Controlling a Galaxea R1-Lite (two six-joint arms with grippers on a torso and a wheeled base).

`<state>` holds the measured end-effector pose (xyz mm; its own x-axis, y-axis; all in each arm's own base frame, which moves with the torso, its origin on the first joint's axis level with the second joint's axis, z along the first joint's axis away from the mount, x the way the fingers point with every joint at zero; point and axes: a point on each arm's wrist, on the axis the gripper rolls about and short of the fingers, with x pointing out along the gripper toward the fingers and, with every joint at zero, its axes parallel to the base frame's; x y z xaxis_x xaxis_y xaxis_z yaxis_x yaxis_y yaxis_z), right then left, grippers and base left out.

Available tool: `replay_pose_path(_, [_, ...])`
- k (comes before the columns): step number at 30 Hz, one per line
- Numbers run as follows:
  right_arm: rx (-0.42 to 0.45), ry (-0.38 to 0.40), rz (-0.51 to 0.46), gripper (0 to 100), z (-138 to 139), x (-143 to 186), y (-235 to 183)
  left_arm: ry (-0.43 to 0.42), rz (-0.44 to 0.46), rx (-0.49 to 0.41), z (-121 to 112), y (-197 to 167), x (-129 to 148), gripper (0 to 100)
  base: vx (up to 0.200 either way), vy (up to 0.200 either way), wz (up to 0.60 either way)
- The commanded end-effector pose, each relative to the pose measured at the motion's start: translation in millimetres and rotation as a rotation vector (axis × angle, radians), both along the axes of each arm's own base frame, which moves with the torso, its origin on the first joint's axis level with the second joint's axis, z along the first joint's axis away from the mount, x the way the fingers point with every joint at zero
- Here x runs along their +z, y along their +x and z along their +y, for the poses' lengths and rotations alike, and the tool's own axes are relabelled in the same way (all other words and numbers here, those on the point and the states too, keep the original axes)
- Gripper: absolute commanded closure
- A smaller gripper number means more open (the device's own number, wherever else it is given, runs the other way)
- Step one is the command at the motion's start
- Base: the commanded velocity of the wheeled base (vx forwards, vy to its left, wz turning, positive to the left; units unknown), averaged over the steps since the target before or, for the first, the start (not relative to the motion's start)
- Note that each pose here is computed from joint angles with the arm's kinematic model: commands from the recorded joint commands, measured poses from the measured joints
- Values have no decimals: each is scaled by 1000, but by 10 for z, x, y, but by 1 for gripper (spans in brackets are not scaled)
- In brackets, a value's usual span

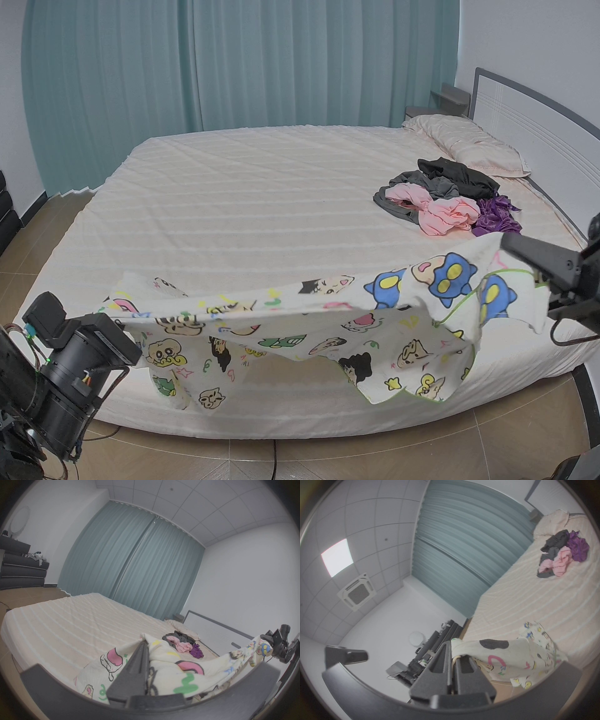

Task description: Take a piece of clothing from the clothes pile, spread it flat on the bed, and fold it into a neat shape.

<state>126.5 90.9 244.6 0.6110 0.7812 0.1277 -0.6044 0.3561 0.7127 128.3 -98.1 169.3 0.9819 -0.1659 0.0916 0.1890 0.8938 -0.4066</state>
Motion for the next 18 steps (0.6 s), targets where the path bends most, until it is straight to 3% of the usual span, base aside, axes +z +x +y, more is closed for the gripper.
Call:
replay_pose_path(1, [65, 87, -161, 100, -244, 243, -401, -67, -103, 4, 127, -138, 219, 100, 0, 0, 0])
replay_pose_path(11, [-15, 88, -211, 100, -255, 537, -122, -41, -190, 46, 100, -62, 473, 100, 0, 0, 0])
replay_pose_path(14, [-20, 83, -204, 100, -240, 549, -55, -37, -187, 46, 88, -48, 469, 100, 0, 0, 0])
replay_pose_path(15, [-56, 57, -164, 100, -183, 541, 228, -5, -150, 51, 17, 56, 399, 100, 0, 0, 0])
replay_pose_path(18, [-96, 34, -118, 100, -146, 492, 521, 30, -112, 93, 0, 219, 324, 100, 0, 0, 0])
